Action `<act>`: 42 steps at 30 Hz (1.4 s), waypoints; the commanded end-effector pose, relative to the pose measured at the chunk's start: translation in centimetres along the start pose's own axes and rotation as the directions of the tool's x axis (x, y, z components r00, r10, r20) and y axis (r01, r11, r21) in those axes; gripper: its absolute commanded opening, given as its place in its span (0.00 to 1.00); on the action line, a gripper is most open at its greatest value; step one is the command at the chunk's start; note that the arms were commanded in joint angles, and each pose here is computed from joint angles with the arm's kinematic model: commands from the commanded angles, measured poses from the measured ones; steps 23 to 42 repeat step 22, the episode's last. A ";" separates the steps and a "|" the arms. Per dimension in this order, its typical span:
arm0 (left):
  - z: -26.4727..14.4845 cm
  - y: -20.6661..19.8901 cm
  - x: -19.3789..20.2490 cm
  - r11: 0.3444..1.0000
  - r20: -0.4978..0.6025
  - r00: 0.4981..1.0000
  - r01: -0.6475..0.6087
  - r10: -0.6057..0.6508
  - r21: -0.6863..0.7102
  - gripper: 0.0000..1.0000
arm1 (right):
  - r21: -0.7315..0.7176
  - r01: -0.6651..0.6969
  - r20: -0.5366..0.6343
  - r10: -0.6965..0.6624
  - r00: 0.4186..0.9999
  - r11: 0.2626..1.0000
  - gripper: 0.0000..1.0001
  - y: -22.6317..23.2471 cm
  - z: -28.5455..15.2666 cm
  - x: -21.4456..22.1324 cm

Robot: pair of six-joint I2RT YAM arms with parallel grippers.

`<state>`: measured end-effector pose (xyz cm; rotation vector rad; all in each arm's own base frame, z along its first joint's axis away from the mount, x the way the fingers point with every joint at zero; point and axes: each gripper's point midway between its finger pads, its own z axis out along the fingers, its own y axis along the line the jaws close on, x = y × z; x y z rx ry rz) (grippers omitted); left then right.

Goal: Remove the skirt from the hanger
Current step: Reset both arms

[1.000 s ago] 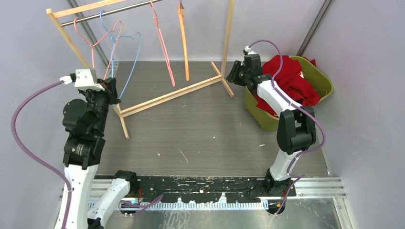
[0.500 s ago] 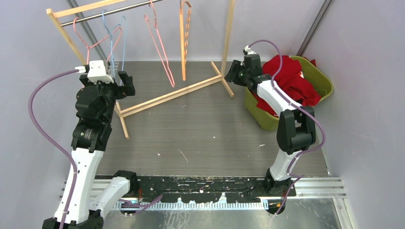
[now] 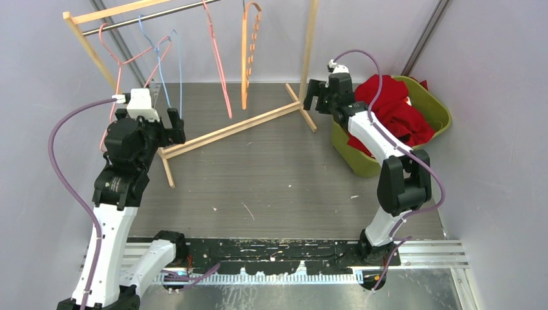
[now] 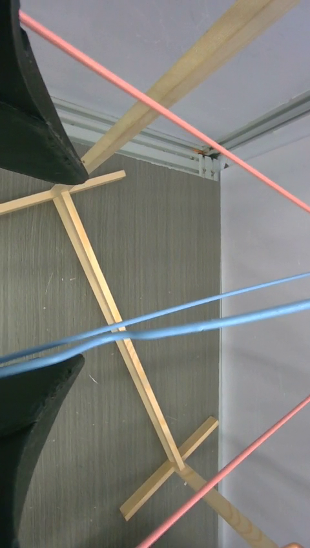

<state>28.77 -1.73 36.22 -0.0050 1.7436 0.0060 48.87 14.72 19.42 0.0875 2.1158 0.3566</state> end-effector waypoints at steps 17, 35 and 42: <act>-3.4 -3.0 8.3 0.985 -0.213 0.977 0.040 -0.003 0.170 0.99 | 0.414 0.330 0.164 -0.426 0.890 0.848 1.00 -0.8 -8.7 -3.7; -3.3 -3.4 9.2 0.982 -0.239 0.971 0.020 0.026 0.190 0.99 | 0.557 0.379 0.153 -0.540 0.828 0.739 1.00 -1.1 -8.9 -4.5; -3.3 -3.4 9.2 0.982 -0.239 0.971 0.020 0.026 0.190 0.99 | 0.557 0.379 0.153 -0.540 0.828 0.739 1.00 -1.1 -8.9 -4.5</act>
